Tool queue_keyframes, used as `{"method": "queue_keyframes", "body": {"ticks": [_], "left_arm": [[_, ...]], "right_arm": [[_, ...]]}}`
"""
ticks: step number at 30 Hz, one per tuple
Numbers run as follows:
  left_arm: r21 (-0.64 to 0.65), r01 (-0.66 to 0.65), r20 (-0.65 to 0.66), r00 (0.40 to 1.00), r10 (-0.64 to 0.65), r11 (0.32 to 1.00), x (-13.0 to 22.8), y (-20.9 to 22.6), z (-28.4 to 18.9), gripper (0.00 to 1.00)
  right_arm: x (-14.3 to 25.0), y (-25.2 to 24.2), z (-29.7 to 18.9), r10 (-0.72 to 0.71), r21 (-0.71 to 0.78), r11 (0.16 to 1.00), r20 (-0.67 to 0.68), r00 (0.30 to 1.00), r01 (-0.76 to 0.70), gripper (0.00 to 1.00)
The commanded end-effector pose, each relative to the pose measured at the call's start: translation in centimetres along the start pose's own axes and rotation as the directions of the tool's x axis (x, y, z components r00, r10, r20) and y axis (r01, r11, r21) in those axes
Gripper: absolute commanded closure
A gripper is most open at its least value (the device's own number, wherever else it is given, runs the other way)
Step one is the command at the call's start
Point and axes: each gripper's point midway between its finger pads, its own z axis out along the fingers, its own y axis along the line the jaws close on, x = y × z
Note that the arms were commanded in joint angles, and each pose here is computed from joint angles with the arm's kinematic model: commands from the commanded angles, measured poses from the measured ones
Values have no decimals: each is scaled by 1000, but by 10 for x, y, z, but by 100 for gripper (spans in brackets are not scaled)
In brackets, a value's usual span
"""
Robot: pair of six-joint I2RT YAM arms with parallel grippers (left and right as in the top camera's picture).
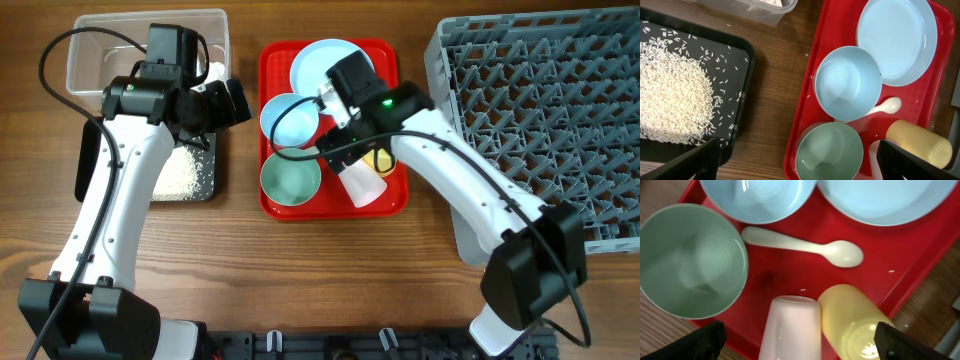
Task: Sort waste into correct bins and load items into the dishwasher rack
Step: 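Grasp the pink cup on the red tray with the right gripper, then place the pink cup upside down in the rack's lower right area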
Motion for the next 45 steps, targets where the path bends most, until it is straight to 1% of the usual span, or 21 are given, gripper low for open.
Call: {"method": "queue_keyframes", "body": {"ticks": [1,5,7,8,11,14,22,25,28,32,35,37,39,40,42,45], "left_arm": [[13,16,12,1000,-16,1000,-3,-2,-5,0],[-9,16,19,1000,-15,1000,-4,2,-5,0],[-24,43,39,998,-42,999,-12,13,-6,0],[-35,82,52,995,-80,996,-18,25,-7,0],[-65,260,83,964,-254,963,-34,74,-13,0],[-56,336,76,940,-331,940,-37,99,-18,0],[-65,339,53,941,-336,939,-31,99,-18,0],[-62,339,51,940,-336,939,-31,99,-18,0],[-62,339,51,940,-336,939,-31,99,-18,0],[-62,339,51,941,-336,939,-31,99,-18,0],[-62,339,51,941,-336,939,-31,99,-18,0],[-62,338,51,941,-336,939,-31,99,-18,0],[-62,338,51,941,-336,939,-31,99,-18,0],[-62,338,51,941,-336,939,-31,99,-18,0],[-62,338,51,941,-336,939,-31,99,-18,0],[-62,338,51,941,-336,939,-31,99,-18,0]], "right_arm": [[-2,3,15,-40,17,999,-30,999,41,3],[2,7,23,-41,-6,999,-52,998,41,2],[5,10,25,-41,-26,999,-63,997,39,2],[5,13,25,-41,-38,999,-61,997,38,2],[11,15,29,-30,-50,998,-89,996,26,2],[22,16,40,-28,-56,998,-133,991,21,2],[41,30,63,-50,-132,991,-227,973,20,2],[45,30,65,-52,-134,991,-243,968,20,2],[50,31,66,-54,-136,991,-264,963,18,5],[60,32,81,-56,-141,990,-311,949,12,7],[70,28,84,-59,-118,993,-341,938,19,8],[78,27,84,-60,-115,993,-368,928,19,11],[85,27,81,-62,-114,993,-397,916,18,17],[88,27,80,-63,-113,993,-409,910,18,21],[92,27,78,-65,-115,993,-423,904,18,34],[87,27,80,-61,-112,994,-404,913,17,44]]}}
